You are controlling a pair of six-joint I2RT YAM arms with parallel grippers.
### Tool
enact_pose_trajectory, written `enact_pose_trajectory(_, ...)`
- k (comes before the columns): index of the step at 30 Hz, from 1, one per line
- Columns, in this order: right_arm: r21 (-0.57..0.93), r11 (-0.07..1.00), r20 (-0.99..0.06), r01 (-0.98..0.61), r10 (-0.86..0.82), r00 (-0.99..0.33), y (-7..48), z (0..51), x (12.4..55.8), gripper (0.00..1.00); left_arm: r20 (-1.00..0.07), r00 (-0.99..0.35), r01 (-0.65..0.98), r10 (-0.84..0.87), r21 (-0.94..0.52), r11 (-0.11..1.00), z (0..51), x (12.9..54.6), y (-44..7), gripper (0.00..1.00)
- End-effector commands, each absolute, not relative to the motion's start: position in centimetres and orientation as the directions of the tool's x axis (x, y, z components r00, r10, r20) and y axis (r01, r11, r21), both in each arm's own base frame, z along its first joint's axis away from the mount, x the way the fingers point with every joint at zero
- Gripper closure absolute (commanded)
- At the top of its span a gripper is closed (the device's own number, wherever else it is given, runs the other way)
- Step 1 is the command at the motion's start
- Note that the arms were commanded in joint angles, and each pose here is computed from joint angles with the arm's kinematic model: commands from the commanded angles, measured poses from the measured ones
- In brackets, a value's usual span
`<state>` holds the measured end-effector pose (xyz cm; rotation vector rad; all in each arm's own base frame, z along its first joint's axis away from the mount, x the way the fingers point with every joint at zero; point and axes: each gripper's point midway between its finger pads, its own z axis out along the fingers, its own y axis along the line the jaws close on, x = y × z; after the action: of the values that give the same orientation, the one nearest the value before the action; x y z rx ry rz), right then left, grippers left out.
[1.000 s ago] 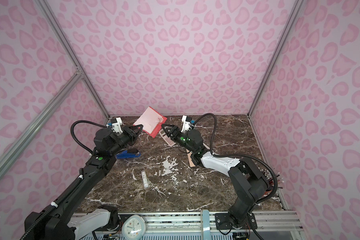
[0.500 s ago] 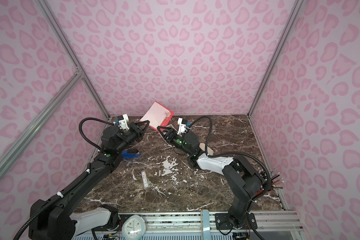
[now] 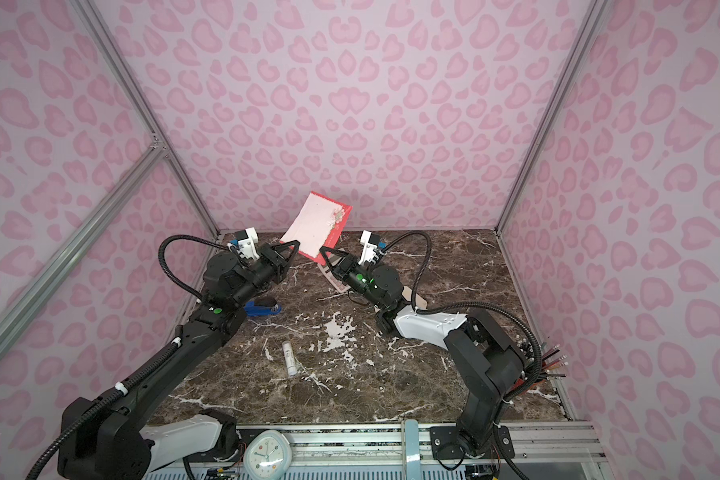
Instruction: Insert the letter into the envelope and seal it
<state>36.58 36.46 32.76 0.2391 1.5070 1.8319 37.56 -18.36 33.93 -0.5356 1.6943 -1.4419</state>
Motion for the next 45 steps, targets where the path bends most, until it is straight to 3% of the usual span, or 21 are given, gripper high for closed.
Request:
enact_pose_trajectory(1, 0.892, -0.022, -0.335, -0.452, 0.642, -0.69, 36.2, 33.4, 36.4, 1.0, -0.346, -0.57, 0.21, -0.745, -0.938, 0.275, 34.4, 37.2, -18.5, 0.86)
enact_pose_trajectory(5, 0.892, 0.05, -0.378, -0.448, 0.625, -0.683, 35.2, 32.8, 36.7, 1.0, -0.413, -0.58, 0.207, -0.702, -0.908, 0.364, 34.1, 36.3, -18.2, 0.5)
enact_pose_trajectory(8, 0.875, 0.151, -0.457, -0.46, 0.571, -0.682, 34.4, 32.2, 36.8, 1.0, -0.488, -0.581, 0.189, -0.651, -0.859, 0.475, 33.7, 35.4, -17.4, 0.32)
enact_pose_trajectory(13, 0.781, 0.37, -0.622, -0.503, 0.394, -0.676, 33.0, 30.3, 36.2, 1.0, -0.605, -0.563, 0.16, -0.563, -0.748, 0.644, 32.5, 33.4, -14.8, 0.23)
enact_pose_trajectory(18, 0.545, 0.565, -0.765, -0.619, 0.033, -0.643, 31.9, 27.8, 34.2, 1.0, -0.744, -0.521, 0.216, -0.418, -0.589, 0.779, 32.9, 31.6, -13.1, 0.21)
enact_pose_trajectory(21, 0.391, 0.612, -0.77, -0.688, -0.193, -0.609, 30.7, 26.1, 32.9, 1.0, -0.83, -0.474, 0.3, -0.293, -0.465, 0.833, 33.4, 30.8, -12.9, 0.21)
enact_pose_trajectory(27, 0.116, 0.578, -0.712, -0.808, -0.519, -0.473, 27.9, 24.1, 30.6, 1.0, -0.944, -0.326, 0.519, -0.046, -0.219, 0.826, 33.4, 28.6, -14.0, 0.21)
enact_pose_trajectory(30, 0.038, 0.526, -0.687, -0.85, -0.603, -0.404, 27.0, 23.6, 29.7, 1.0, -0.962, -0.268, 0.613, 0.058, -0.124, 0.78, 32.9, 27.4, -15.0, 0.2)
enact_pose_trajectory(37, -0.013, 0.392, -0.694, -0.92, -0.666, -0.274, 26.5, 24.6, 27.0, 1.0, -0.972, -0.159, 0.744, 0.175, -0.002, 0.668, 32.2, 25.9, -16.9, 0.14)
enact_pose_trajectory(45, -0.018, 0.282, -0.717, -0.959, -0.673, -0.184, 26.9, 25.8, 24.5, 1.0, -0.973, -0.119, 0.823, 0.199, 0.015, 0.568, 31.8, 25.7, -18.8, 0.09)
